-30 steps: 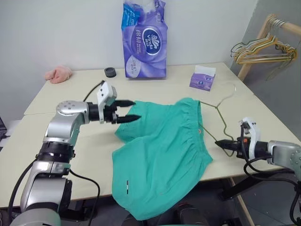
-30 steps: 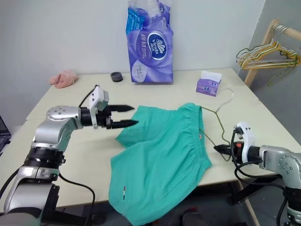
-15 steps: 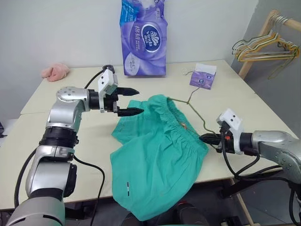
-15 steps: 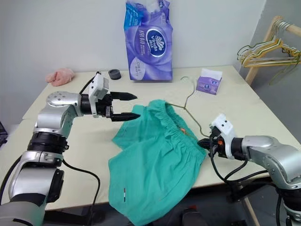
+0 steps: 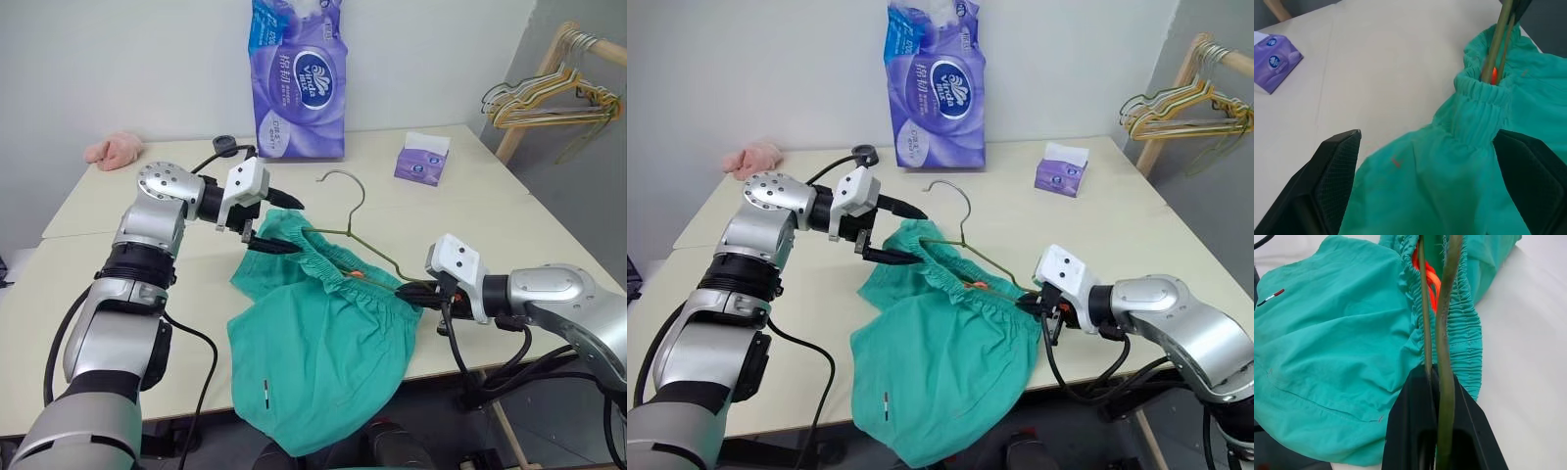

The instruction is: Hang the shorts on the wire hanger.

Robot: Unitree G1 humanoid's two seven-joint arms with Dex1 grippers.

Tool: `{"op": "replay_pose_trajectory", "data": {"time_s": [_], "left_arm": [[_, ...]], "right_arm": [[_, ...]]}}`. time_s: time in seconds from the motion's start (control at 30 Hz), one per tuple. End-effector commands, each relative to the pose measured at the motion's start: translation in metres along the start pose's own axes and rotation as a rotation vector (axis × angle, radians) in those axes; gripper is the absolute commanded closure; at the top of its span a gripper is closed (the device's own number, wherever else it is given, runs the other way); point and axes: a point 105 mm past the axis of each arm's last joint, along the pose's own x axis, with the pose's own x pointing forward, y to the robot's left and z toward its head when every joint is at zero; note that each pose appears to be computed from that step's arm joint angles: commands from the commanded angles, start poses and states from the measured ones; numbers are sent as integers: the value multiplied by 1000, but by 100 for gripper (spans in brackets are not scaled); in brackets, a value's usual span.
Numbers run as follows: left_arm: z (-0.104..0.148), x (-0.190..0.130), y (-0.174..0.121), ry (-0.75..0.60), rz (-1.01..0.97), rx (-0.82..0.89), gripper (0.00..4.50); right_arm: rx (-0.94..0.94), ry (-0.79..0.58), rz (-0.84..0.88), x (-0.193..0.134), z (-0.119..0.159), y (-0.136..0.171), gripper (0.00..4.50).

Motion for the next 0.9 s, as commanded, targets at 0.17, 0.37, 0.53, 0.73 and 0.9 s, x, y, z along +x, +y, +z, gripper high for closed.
{"op": "replay_pose_trajectory", "data": {"time_s": [0.17, 0.37, 0.53, 0.73, 0.9], "left_arm": [[-8, 17, -19, 32, -109, 4, 2], [-15, 21, -22, 50, -121, -6, 40], [-22, 21, -28, 79, -148, -13, 170], [-25, 23, -31, 73, -152, -22, 343], [-22, 24, -30, 29, -139, -57, 449]], "right_arm": [[-111, -66, 19, -1, 21, 8, 450], [-134, -85, 22, 0, 27, 10, 450], [-148, -106, 14, -1, 33, 8, 450], [-149, -135, 12, -3, 38, 6, 450], [-131, -168, 9, -3, 42, 6, 450]]}}
